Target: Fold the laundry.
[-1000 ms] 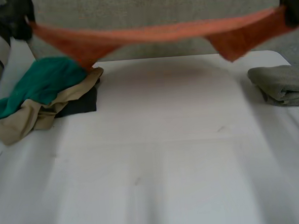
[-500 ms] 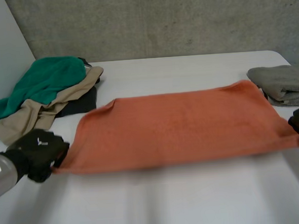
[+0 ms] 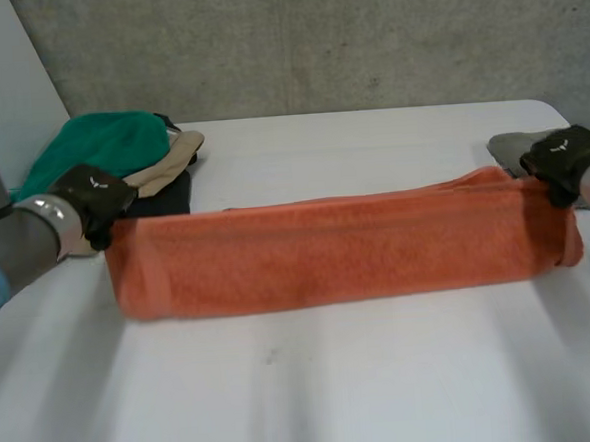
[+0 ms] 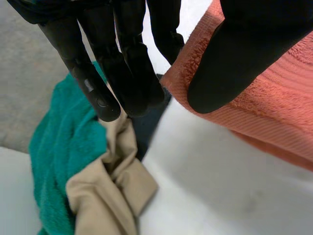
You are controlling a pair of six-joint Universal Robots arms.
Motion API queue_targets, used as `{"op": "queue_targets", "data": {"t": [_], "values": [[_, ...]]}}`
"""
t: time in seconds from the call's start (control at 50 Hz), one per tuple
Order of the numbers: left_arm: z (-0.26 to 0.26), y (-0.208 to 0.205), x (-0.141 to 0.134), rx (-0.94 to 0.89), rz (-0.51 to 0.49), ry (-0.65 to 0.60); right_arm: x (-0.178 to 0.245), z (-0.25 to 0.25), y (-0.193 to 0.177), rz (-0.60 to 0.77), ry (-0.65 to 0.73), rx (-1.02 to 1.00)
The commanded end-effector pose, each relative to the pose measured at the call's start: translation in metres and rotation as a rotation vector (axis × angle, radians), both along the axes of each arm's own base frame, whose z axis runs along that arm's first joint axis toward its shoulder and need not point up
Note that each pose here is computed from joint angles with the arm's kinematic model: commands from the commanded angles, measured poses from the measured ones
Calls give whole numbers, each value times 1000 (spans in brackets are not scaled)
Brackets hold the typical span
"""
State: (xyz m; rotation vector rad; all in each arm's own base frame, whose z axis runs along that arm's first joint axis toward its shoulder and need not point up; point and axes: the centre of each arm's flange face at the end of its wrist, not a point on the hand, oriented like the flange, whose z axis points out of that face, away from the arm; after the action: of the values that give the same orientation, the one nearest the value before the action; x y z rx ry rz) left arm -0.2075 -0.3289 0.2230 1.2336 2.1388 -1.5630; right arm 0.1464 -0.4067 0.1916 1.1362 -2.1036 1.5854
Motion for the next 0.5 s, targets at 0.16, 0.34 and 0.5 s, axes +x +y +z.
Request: {"op": "queue_targets", "data": {"t": [0.16,0.34,0.5], "values": [[104,-76,-11,-478,74,228,33,82,-74,-13,-85,-623],[251,-39,14,-950,56,668,24,225,-44,41,-561,-1006],[206,-53,14,-794,91,635,30,185,-47,96,-509,-802]]}}
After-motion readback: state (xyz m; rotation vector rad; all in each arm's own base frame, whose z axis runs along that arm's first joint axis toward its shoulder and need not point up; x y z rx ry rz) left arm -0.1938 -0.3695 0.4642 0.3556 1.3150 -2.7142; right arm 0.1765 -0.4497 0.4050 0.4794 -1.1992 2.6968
